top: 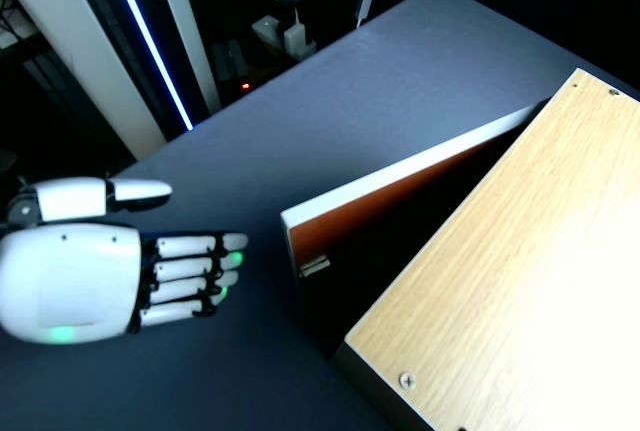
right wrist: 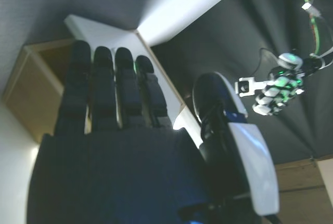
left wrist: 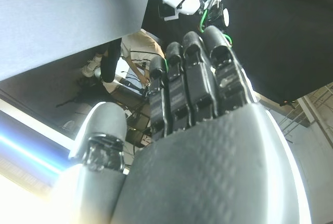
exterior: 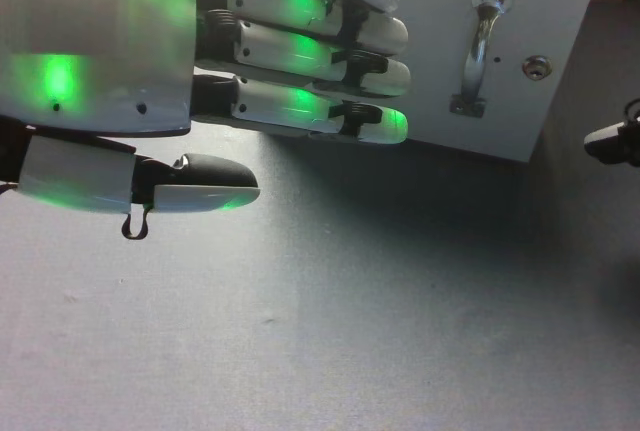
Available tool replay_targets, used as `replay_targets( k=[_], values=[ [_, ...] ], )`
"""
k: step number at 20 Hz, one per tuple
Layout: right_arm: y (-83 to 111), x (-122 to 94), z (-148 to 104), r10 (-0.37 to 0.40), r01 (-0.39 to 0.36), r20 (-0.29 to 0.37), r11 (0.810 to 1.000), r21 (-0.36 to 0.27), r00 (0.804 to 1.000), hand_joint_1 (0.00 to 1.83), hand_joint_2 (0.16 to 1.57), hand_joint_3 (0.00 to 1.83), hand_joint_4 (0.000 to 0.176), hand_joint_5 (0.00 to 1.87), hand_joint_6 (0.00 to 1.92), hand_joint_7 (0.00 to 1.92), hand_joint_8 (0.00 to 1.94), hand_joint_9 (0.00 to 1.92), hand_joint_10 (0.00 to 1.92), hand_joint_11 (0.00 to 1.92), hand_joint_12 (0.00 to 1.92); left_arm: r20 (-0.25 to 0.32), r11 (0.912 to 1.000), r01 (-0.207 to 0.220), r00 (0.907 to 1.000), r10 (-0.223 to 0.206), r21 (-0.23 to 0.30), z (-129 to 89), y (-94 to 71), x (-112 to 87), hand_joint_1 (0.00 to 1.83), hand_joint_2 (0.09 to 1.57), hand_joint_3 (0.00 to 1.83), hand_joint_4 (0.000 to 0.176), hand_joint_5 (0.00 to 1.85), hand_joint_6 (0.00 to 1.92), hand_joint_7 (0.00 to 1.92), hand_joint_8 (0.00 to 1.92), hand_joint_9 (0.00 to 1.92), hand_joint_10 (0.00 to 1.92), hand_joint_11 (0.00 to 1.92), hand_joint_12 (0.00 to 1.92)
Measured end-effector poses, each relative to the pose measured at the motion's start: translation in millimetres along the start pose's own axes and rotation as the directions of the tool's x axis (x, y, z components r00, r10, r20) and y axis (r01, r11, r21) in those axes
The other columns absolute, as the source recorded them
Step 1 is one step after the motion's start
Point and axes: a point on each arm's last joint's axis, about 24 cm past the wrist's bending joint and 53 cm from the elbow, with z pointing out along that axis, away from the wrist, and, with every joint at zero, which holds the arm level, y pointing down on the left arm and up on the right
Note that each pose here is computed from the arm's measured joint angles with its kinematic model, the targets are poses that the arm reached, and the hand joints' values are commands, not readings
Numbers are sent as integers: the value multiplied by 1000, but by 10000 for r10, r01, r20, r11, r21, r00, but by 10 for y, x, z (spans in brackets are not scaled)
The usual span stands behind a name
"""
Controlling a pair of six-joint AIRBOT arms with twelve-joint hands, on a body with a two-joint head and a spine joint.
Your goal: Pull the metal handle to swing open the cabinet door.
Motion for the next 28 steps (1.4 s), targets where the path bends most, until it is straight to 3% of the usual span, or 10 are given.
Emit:
replay_targets(
  k=[7,17,19,24,28],
  values=[
    [-136,-11,-63,-603,609,-106,9963,610,9981,0,1571,32,0,179,5,209,3,184,2,0,572,0,10000,0,10000,0,4,0,-1,0,0,1571,181,0,341,0,338,0,303,2,0,667],
    [-106,-334,66,-1791,1729,552,9796,1026,9823,0,1571,30,0,195,3,219,3,193,2,0,593,0,10000,-4,10000,4,0,0,0,0,0,1571,178,0,341,0,331,0,294,0,0,672],
    [-158,-429,48,-2099,1984,756,9705,1368,9748,0,1571,37,0,192,1,216,1,191,1,0,604,4,10000,2,10000,-2,11,0,-3,-1,0,1571,179,0,342,1,332,0,296,1,0,671],
    [-199,-571,59,-2330,2099,1233,9618,1757,9646,0,1571,41,0,173,0,207,1,183,0,0,580,0,10000,0,10000,0,0,0,0,0,0,1571,168,0,339,2,332,1,299,1,0,676],
    [-160,-624,124,-2180,1906,1603,9668,1703,9627,0,1571,50,0,167,0,203,1,180,0,0,552,-1,10000,0,10000,0,-8,0,2,0,0,1571,172,0,339,1,334,1,305,3,0,679]
  ],
)
